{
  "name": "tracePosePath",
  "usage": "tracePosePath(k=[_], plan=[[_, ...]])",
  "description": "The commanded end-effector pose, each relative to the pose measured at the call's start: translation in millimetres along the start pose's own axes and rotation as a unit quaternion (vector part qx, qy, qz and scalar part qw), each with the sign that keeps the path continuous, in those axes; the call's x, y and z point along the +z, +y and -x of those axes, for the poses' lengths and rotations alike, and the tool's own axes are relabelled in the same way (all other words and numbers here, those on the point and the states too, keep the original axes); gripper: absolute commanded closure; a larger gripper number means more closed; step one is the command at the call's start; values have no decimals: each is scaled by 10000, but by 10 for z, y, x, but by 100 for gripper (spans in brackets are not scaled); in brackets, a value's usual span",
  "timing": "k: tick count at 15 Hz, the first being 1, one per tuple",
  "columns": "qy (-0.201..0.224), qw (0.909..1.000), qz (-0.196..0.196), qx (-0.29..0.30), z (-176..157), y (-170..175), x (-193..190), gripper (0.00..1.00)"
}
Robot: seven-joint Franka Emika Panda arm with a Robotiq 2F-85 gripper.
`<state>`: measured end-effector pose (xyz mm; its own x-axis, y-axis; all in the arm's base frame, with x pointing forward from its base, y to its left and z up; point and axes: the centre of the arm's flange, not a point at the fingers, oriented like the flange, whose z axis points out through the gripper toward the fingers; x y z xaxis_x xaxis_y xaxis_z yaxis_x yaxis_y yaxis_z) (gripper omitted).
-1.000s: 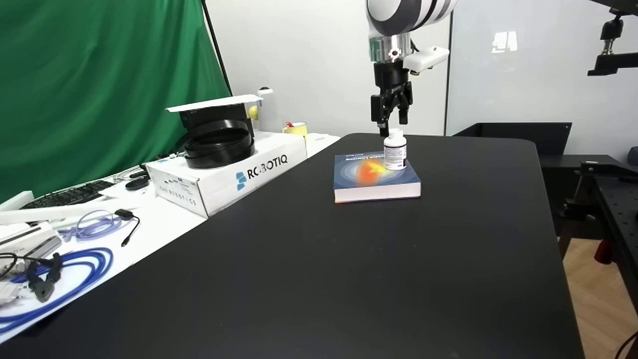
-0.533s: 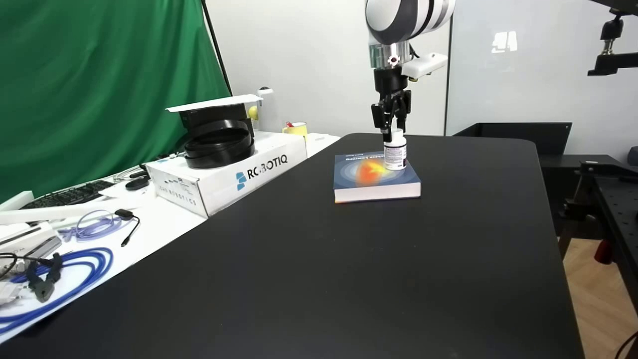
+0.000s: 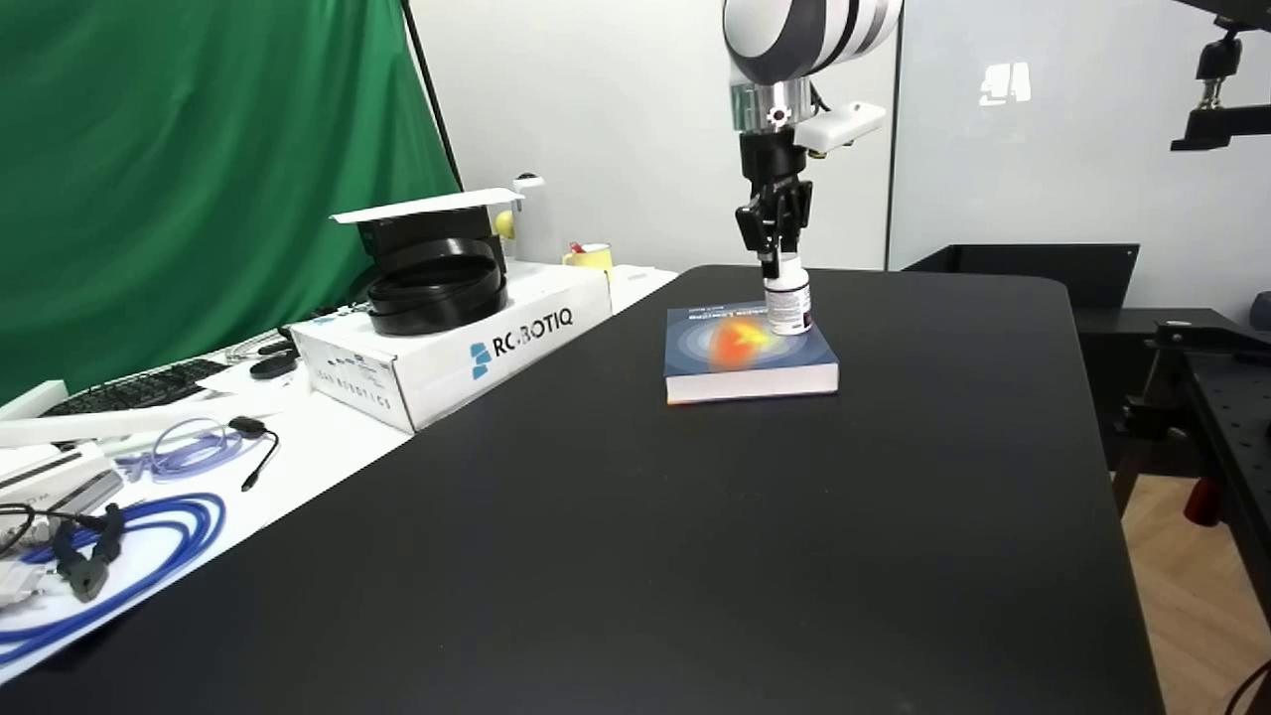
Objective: Take the bottle on the book and put it on the table
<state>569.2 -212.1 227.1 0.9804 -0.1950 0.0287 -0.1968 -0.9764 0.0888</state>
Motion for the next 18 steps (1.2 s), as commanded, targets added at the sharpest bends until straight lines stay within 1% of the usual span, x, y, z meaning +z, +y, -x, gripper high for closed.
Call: tracePosePath(k=[1, 4, 7, 13, 16, 18], plan=[[25, 9999, 29, 155, -70, 37, -175, 81], [100, 9999, -13, 45, -40, -19, -388, 81], [256, 9995, -94, -138, 81, -205, -641, 81], [551, 9950, -298, -779, 433, -849, -1101, 81], [579, 9913, -433, -1097, 693, -1145, -1237, 81], [552, 9888, -499, -1294, 898, -1304, -1256, 81]])
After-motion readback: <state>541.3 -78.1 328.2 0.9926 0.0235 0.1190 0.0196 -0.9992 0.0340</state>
